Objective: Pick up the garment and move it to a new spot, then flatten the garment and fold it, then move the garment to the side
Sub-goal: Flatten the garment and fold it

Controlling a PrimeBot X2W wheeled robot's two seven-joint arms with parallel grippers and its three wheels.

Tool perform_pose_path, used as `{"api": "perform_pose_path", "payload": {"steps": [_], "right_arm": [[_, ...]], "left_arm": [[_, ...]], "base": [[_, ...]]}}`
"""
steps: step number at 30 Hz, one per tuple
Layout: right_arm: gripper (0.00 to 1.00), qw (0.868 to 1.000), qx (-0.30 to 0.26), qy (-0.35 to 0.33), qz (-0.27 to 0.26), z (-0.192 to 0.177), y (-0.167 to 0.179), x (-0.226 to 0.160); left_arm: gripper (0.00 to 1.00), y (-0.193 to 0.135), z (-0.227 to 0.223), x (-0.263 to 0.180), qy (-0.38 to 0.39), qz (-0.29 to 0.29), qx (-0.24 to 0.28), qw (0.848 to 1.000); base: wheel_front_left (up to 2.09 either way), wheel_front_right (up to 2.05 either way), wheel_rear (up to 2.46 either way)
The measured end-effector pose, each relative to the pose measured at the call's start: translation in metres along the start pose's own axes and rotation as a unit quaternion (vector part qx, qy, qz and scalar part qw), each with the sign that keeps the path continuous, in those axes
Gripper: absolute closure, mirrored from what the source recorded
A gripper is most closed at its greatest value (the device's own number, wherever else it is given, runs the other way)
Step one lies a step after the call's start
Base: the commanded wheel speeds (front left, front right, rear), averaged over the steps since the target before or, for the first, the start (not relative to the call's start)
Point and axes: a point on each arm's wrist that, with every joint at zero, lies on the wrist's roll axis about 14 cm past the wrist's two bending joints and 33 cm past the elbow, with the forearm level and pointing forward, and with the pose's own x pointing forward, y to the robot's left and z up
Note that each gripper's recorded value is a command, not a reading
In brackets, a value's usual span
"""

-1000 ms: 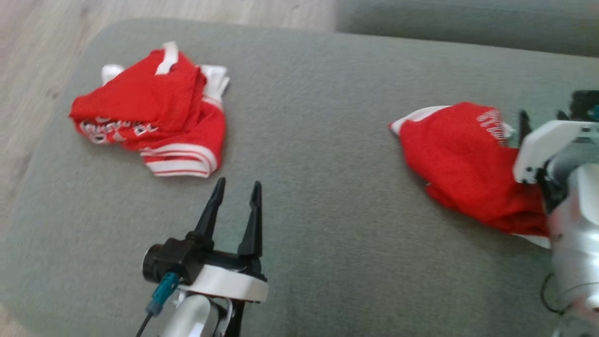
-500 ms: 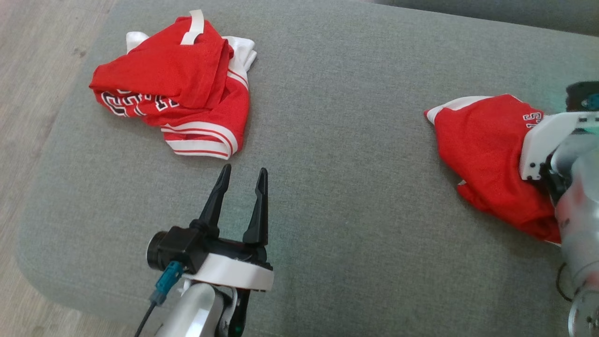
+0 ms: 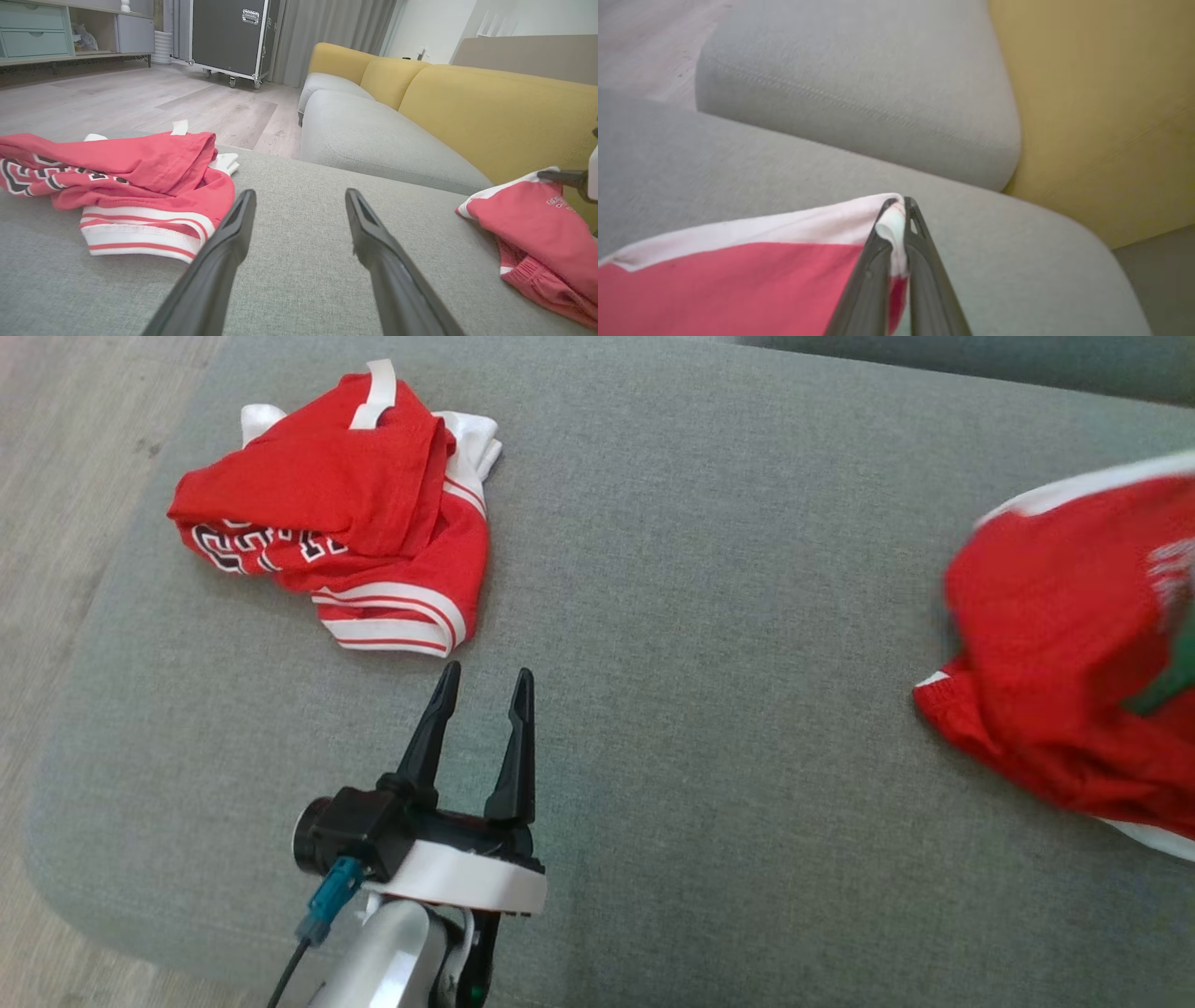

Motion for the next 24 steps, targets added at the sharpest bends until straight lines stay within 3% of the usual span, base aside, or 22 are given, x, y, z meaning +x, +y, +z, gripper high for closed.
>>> {"api": "perform_pose_path", "payload": {"steps": [5, 11, 12, 13, 14, 19, 24], "right_arm": [[1.0, 0.996, -0.041, -0.05, -0.06, 0.037, -0.052, 0.0], [1.0, 0.98, -0.073, -0.126, -0.139, 0.083, -0.104, -0.011], [0.89, 0.976, -0.069, -0.137, -0.151, 0.088, -0.111, -0.014], [0.05, 0.974, -0.066, -0.147, -0.161, 0.093, -0.117, -0.017], [0.0, 0.97, -0.064, -0.158, -0.171, 0.098, -0.122, -0.019], [0.0, 0.964, -0.054, -0.168, -0.201, 0.094, -0.137, -0.034], [0.0, 0.971, -0.011, -0.172, -0.163, 0.077, -0.094, -0.04]], "left_arm": [[0.0, 0.0, -0.003, 0.002, 0.004, 0.002, -0.002, 1.0], [0.0, 0.003, -0.003, 0.003, 0.004, 0.006, -0.005, 1.0], [0.0, 0.004, -0.002, 0.004, 0.004, 0.007, -0.004, 1.0], [0.0, 0.004, -0.001, 0.004, 0.003, 0.007, -0.004, 1.0], [0.0, 0.004, -0.001, 0.004, 0.002, 0.007, -0.003, 1.0], [0.0, 0.003, 0.004, 0.004, -0.005, 0.005, -0.002, 1.0], [0.0, -0.003, 0.015, 0.003, -0.021, -0.004, -0.004, 1.0]], "base": [[0.0, 0.0, 0.0], [0.0, 0.0, 0.0], [0.0, 0.0, 0.0], [0.0, 0.0, 0.0], [0.0, 0.0, 0.0], [0.0, 0.0, 0.0], [0.0, 0.0, 0.0]]}}
